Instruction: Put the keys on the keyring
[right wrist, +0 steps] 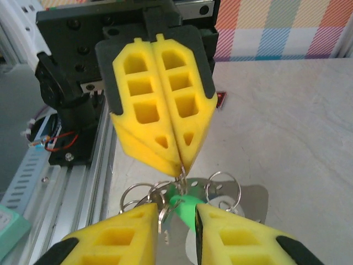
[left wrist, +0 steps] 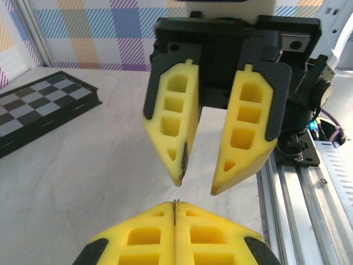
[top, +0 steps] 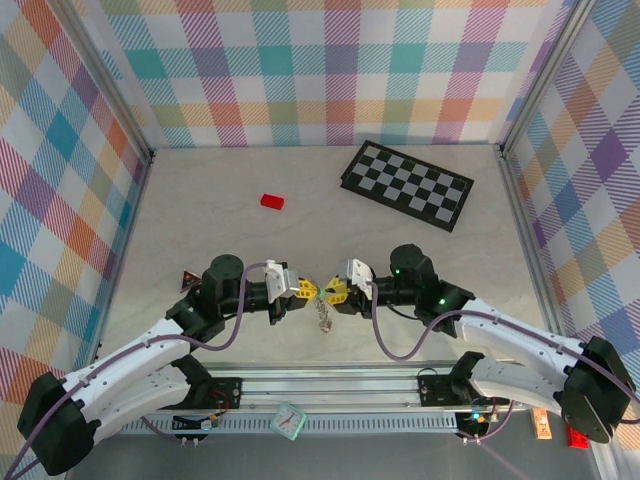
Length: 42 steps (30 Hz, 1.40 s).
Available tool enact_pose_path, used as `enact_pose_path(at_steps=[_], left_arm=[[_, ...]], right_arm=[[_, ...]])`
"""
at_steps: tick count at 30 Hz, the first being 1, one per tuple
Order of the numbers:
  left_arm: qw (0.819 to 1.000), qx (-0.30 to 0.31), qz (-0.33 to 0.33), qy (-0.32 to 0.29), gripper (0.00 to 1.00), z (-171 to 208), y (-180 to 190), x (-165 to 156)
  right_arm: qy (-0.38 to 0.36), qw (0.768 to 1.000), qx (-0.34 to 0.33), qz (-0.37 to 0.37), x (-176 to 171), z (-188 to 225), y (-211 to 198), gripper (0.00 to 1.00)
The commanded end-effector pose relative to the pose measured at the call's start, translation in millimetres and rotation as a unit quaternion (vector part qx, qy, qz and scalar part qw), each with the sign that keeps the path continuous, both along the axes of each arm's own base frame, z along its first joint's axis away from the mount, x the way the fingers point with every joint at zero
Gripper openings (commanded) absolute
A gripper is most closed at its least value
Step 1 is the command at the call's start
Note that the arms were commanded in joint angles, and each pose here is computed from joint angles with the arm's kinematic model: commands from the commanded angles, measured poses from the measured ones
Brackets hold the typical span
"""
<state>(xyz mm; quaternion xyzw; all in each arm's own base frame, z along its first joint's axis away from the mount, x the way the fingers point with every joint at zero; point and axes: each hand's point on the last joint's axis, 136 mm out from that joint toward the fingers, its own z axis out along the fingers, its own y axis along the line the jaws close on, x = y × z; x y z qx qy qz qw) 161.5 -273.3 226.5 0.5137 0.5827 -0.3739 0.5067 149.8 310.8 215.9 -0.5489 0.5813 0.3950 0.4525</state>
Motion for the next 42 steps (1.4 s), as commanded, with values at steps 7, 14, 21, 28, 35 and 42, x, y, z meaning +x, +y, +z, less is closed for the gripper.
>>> enact_pose_path(at_steps=[7, 14, 21, 28, 35, 42], left_arm=[[0.997, -0.036, -0.042, -0.045, 0.00, 20.9, -3.6, -13.1], [0.997, -0.044, -0.043, -0.043, 0.00, 23.0, -4.6, -12.9], [0.998, -0.041, -0.030, -0.037, 0.00, 19.1, -4.4, -8.2], [0.999, 0.027, 0.012, -0.027, 0.22, 0.5, 5.4, 3.0], [0.995, 0.096, 0.001, -0.006, 0.24, -19.4, 6.1, 4.7], [0.995, 0.095, -0.028, 0.017, 0.29, -23.3, -1.0, -0.7]], right_arm=[[0.015, 0.999, 0.031, 0.011, 1.6, 5.2, 9.0, 0.21], [0.024, 0.999, 0.038, 0.029, -0.8, 4.7, 14.5, 0.16], [0.017, 0.998, 0.047, 0.039, -1.0, 8.1, 17.9, 0.00], [-0.010, 0.999, -0.015, 0.035, -1.9, -1.0, 7.3, 0.00], [-0.022, 0.996, -0.071, 0.050, -2.1, -4.9, 3.7, 0.00], [-0.024, 0.994, -0.095, 0.054, 2.5, -3.6, 7.9, 0.00]])
